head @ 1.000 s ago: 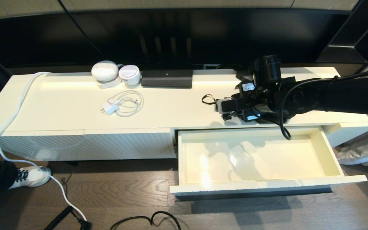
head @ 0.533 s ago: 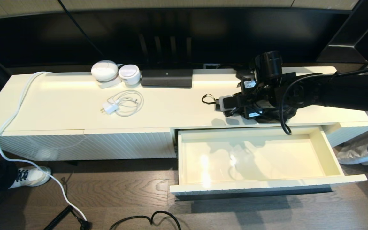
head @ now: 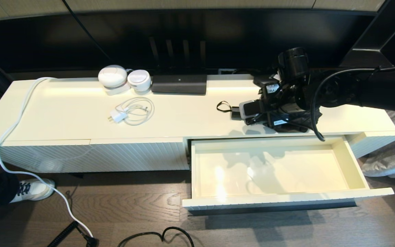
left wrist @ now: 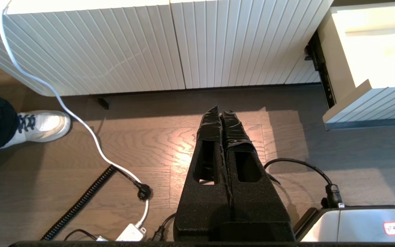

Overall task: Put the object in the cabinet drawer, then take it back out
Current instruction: Put the umbrella in the drawer

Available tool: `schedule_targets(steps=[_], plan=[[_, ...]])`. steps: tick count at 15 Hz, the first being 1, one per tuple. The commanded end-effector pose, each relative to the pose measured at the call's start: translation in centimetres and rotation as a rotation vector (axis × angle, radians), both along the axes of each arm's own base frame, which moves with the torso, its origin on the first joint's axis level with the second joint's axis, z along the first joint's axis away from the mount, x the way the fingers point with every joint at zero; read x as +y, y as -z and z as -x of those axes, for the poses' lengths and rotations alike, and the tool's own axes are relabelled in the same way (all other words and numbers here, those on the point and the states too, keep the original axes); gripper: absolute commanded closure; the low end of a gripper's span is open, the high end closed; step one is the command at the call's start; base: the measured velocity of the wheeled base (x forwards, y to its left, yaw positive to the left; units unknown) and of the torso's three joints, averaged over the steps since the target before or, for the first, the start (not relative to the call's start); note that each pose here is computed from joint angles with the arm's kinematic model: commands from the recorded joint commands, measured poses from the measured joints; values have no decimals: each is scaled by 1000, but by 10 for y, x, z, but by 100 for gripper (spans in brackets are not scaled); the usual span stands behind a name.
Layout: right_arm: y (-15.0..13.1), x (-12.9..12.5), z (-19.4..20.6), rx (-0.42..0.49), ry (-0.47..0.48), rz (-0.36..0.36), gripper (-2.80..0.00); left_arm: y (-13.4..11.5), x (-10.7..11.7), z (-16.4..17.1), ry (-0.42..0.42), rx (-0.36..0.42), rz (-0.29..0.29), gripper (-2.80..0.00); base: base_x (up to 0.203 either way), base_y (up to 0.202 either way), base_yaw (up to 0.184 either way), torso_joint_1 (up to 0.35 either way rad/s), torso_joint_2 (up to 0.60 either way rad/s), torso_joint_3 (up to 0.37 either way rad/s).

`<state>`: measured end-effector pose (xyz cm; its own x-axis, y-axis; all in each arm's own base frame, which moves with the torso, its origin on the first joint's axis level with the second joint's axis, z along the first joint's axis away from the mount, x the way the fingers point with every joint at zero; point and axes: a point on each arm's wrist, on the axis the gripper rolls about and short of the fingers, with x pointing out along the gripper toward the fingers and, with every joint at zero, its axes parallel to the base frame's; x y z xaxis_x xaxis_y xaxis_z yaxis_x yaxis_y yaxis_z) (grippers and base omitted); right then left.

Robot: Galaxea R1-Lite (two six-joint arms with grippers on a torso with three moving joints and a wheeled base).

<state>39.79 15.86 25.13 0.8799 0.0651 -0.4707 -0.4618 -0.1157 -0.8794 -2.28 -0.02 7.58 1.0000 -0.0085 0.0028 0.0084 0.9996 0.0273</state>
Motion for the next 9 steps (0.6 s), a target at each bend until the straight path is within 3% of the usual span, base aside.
schedule_targets(steps=[1,9], plan=[[-3,-2,1,-7,2,3,-280,0,0,0,1,3,0,0,0,0,0,0,0,0],[1,-14,-9,-16,51,-31,-280,0,0,0,1,3,0,0,0,0,0,0,0,0]])
